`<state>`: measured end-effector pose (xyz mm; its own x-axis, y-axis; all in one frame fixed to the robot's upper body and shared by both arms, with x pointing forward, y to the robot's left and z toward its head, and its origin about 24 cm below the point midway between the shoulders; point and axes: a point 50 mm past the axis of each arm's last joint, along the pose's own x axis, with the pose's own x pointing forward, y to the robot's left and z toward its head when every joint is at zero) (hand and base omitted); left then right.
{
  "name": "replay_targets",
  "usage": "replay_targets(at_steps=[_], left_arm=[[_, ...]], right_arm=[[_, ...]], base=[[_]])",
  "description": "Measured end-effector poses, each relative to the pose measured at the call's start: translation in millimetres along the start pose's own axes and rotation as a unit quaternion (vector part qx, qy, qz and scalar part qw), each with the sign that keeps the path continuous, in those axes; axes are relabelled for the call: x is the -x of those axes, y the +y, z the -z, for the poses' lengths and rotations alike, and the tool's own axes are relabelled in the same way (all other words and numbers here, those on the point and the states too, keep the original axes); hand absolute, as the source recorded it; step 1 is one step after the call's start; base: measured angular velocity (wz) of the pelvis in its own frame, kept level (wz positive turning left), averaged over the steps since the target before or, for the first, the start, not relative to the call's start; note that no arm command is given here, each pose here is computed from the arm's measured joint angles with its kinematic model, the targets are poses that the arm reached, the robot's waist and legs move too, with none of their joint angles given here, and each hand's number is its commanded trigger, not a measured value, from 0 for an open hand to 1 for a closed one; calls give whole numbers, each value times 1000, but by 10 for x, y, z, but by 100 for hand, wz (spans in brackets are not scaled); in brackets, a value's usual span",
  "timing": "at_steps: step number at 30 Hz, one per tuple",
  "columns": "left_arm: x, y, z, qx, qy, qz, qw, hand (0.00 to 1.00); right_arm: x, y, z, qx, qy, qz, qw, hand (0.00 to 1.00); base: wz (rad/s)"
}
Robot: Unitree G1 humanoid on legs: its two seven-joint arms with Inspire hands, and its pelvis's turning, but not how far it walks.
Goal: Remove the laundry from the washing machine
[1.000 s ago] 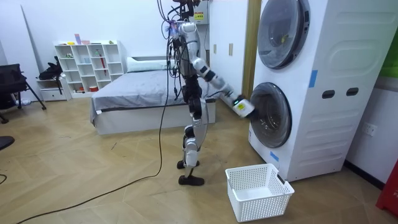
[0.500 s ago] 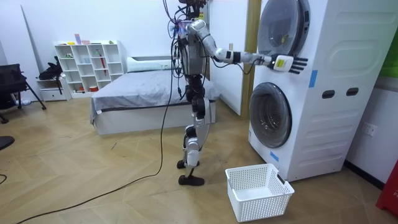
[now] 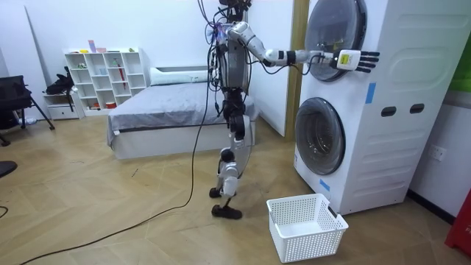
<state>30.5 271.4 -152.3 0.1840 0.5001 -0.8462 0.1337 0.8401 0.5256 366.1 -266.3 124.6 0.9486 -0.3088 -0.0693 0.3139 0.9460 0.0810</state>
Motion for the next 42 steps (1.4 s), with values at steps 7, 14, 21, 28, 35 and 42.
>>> replay_targets(at_steps=[7,14,21,28,35,42], left_arm=[[-12,28,-66,-32,-10,-12,999,0],[-12,38,-55,-38,2,-14,999,0],[-12,17,-140,-53,-14,-12,998,0],[-4,-14,-157,-61,-22,-10,998,0],[1,-34,-153,-62,-20,-17,998,0],[8,-85,-175,-37,-13,-7,999,0]], right_arm=[[-22,221,-221,93,-21,-18,995,0],[-3,263,-379,88,-51,-9,995,0],[97,418,-627,80,-110,-36,990,0],[111,463,-619,81,-113,-31,990,0],[259,636,-495,101,-138,-35,985,0],[395,651,-321,97,-137,-40,985,0]], base=[[-4],[-3],[0],[-5],[-2],[2]])
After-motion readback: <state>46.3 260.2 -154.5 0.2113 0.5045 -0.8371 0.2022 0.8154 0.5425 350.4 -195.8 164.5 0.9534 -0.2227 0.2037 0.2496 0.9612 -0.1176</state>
